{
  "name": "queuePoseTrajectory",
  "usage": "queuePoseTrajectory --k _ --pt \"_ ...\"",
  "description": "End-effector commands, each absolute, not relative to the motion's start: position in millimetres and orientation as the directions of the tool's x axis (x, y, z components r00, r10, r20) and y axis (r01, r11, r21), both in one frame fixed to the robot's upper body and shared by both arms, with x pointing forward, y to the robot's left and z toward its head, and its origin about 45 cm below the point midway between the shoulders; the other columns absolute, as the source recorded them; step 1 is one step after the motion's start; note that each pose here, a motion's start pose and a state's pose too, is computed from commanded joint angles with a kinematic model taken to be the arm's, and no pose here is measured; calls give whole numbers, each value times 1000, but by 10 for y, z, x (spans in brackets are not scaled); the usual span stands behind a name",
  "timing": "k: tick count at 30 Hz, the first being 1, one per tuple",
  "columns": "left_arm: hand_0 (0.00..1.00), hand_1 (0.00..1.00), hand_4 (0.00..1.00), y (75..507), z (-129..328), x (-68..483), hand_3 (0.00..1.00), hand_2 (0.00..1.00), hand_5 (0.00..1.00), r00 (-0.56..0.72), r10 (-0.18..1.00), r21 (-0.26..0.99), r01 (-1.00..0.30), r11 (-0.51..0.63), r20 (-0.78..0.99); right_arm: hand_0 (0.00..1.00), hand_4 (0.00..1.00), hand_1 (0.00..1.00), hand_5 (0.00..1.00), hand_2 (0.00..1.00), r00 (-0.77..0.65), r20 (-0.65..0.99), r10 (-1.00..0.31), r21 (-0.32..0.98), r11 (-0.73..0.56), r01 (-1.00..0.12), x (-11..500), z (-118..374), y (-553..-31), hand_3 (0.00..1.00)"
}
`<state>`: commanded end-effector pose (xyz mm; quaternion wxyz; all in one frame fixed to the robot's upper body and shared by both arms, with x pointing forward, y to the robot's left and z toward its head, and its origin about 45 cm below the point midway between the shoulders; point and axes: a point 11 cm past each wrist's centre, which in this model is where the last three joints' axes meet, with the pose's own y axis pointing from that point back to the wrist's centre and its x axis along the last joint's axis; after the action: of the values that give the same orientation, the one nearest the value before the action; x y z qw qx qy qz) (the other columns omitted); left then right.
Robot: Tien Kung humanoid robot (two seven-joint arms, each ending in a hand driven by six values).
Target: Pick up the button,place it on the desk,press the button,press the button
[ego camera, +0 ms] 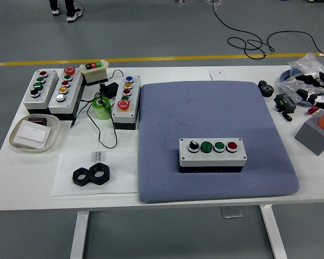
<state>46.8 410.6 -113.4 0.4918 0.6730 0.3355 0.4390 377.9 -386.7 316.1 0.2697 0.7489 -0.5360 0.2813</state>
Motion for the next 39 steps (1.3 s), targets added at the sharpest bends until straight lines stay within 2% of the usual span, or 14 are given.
queuePoseTrajectory --k 12,13,24,25,30,31,36,37,39 --pt "741 901 548 4101 -1134 476 748 956 998 384 886 957 19 -290 261 935 757 880 740 864 251 712 -656 99 -259 -961 3764 3166 -3938 797" --pt "742 900 547 4104 -1134 474 748 956 998 383 886 957 20 -291 261 933 739 877 703 862 251 712 -656 101 -258 -961 3762 3160 -3941 797" --pt "742 900 547 4107 -1133 466 747 956 998 381 887 956 22 -291 261 933 738 878 695 862 245 729 -639 104 -251 -962 3752 3190 -3974 795" --pt "742 899 546 4108 -1134 461 747 956 998 381 887 956 23 -292 261 932 728 877 649 860 246 729 -638 105 -251 -962 3747 3184 -3975 793" --pt "742 899 546 4106 -1135 452 747 956 998 383 886 956 24 -291 260 932 728 877 649 860 250 729 -638 111 -250 -962 3747 3157 -3977 793" --pt "745 897 546 4106 -1135 452 746 956 998 383 886 956 24 -291 260 932 731 877 674 859 249 729 -638 111 -249 -962 3747 3156 -3977 790" --pt "745 897 546 4113 -1135 440 746 956 998 385 886 956 27 -291 259 932 731 877 674 859 257 724 -640 126 -243 -962 3738 3118 -4004 790" --pt "745 897 545 4113 -1135 437 745 956 998 385 886 956 27 -291 259 933 729 878 779 863 259 720 -643 128 -244 -961 3737 3109 -4003 797" --pt "745 897 545 4113 -1135 433 745 956 998 387 885 956 28 -291 258 933 729 878 779 863 264 711 -652 131 -245 -960 3735 3090 -4000 797"
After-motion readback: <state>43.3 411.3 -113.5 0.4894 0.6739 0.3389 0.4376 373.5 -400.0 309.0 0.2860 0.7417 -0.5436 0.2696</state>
